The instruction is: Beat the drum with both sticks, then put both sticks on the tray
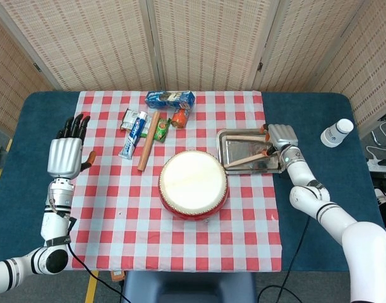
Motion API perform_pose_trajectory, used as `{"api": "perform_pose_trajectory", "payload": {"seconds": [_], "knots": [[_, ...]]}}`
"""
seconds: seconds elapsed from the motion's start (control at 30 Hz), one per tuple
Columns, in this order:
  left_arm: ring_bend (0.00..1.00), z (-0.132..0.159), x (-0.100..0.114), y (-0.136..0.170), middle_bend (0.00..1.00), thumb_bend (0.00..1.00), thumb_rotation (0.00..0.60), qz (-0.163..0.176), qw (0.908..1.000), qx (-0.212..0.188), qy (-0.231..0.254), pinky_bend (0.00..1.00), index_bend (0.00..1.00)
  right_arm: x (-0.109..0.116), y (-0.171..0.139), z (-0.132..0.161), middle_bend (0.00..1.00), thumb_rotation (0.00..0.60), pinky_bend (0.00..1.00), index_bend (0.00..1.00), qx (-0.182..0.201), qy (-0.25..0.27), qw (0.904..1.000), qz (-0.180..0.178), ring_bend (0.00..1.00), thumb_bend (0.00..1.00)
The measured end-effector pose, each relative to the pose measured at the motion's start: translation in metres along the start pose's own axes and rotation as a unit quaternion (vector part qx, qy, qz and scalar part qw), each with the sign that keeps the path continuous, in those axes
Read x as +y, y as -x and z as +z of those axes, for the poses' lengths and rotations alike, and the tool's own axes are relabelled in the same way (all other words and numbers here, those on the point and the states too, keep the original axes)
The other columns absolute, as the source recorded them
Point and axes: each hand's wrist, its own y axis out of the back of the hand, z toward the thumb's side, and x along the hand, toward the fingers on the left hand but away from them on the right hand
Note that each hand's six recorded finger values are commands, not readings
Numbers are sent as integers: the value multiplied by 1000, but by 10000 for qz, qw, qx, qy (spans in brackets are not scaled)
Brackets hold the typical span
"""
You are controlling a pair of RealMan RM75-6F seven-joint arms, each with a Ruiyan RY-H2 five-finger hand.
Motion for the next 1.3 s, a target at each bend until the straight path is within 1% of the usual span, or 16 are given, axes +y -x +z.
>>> {"api": "perform_pose_trajectory", "payload": {"seconds": [0.07, 0.23, 0.33, 0.47, 0.57, 0.63, 0.67, 0.77, 0.83, 0.93, 1.03, 1.2, 1.3], "knots": [[0, -2, 1, 0, 7, 349, 600, -13, 10000, -7, 12, 228, 0, 4, -3, 1, 398, 600, 371, 312, 57, -3, 10000, -69, 298, 123], [0, -9, 2, 0, 24, 350, 600, -78, 9999, -16, 111, 226, 0, 22, -20, 5, 398, 600, 371, 332, 286, 80, 9988, -385, 299, 122], [0, -16, 2, 1, 28, 350, 600, -188, 9996, -9, 206, 220, 0, 36, -37, 4, 398, 600, 371, 333, 426, 115, 9968, -669, 298, 122], [0, -28, 5, 3, 31, 349, 600, -251, 9993, 48, 258, 214, 0, 50, -71, -2, 396, 600, 357, 330, 575, 185, 9930, -1016, 271, 123], [0, -36, 7, 7, 34, 349, 600, -265, 9989, 99, 371, 214, 0, 57, -97, -11, 360, 600, 295, 293, 619, 224, 9906, -1202, 215, 123], [0, -43, 9, 10, 34, 350, 600, -278, 9984, 143, 469, 213, 0, 60, -120, -21, 315, 600, 235, 238, 613, 246, 9888, -1335, 158, 123], [0, -46, 10, 11, 34, 350, 600, -286, 9981, 164, 514, 211, 0, 62, -130, -26, 306, 600, 222, 226, 600, 249, 9881, -1395, 147, 123], [0, -58, 13, 17, 31, 349, 600, -328, 9973, 238, 608, 191, 0, 61, -162, -43, 238, 600, 145, 139, 562, 167, 9856, -1586, 80, 122], [0, -67, 13, 24, 22, 349, 600, -380, 9972, 284, 586, 172, 0, 55, -182, -55, 184, 600, 93, 78, 541, 67, 9842, -1685, 31, 123], [0, -80, 9, 36, 7, 348, 600, -450, 9969, 348, 535, 147, 0, 46, -209, -70, 132, 600, 60, 15, 522, 11, 9821, -1808, 1, 123], [0, -91, 6, 50, 1, 348, 600, -461, 9971, 380, 469, 137, 0, 38, -235, -83, 112, 600, 47, 1, 529, 0, 9791, -1963, 0, 123], [0, -102, 4, 68, 0, 347, 600, -432, 9975, 407, 391, 131, 0, 29, -260, -94, 107, 600, 36, 0, 520, 52, 9766, -2088, 0, 123], [0, -110, 3, 86, 0, 347, 600, -341, 9981, 422, 290, 131, 0, 18, -280, -107, 107, 600, 31, 0, 397, 111, 9752, -2176, 0, 123]]}}
